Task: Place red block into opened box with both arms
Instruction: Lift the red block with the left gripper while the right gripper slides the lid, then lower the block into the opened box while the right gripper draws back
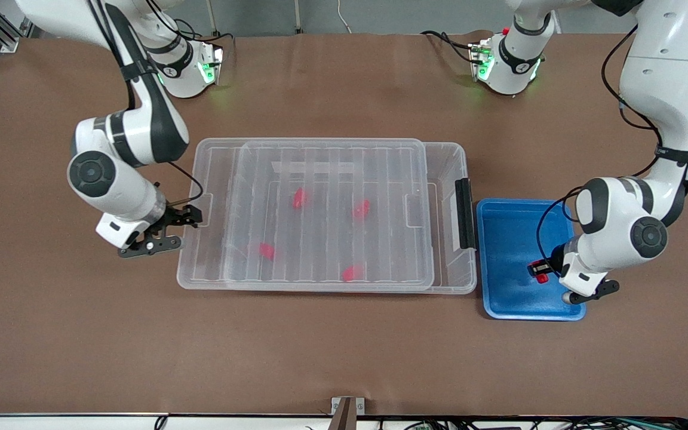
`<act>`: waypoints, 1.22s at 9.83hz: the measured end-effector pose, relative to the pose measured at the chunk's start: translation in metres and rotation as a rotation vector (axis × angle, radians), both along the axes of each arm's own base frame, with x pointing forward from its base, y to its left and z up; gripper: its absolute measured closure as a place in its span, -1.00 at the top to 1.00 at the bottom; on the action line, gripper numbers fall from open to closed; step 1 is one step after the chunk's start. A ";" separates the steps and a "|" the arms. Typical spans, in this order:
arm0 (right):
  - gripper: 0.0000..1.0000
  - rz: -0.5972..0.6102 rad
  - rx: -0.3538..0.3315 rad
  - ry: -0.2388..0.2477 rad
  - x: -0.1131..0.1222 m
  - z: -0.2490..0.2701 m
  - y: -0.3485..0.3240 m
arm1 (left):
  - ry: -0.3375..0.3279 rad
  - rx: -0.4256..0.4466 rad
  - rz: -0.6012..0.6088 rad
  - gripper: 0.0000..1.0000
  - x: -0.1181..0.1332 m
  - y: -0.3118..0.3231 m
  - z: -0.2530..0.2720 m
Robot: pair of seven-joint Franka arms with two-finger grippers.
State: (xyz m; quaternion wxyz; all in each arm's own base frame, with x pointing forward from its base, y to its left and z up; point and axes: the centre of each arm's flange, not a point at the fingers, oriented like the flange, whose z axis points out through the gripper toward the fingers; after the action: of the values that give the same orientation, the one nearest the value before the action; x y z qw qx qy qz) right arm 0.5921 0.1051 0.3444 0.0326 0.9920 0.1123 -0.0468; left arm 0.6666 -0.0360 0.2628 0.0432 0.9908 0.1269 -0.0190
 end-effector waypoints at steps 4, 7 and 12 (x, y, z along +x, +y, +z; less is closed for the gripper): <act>1.00 -0.006 -0.009 0.058 0.001 0.001 -0.048 | 0.018 0.005 -0.080 -0.30 -0.028 -0.070 0.121; 1.00 0.015 -0.006 0.078 0.004 0.005 -0.081 | 0.053 -0.009 0.023 -0.30 -0.065 -0.168 0.154; 1.00 -0.012 -0.004 0.078 0.012 0.026 -0.108 | 0.078 0.042 0.070 -0.30 -0.110 -0.281 0.113</act>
State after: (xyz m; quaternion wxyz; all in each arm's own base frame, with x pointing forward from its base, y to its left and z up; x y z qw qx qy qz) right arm 0.6044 -0.0032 0.3706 0.0296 0.9901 0.1073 -0.0859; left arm 0.5564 -0.3172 0.3759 0.0180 0.9849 0.1635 -0.0536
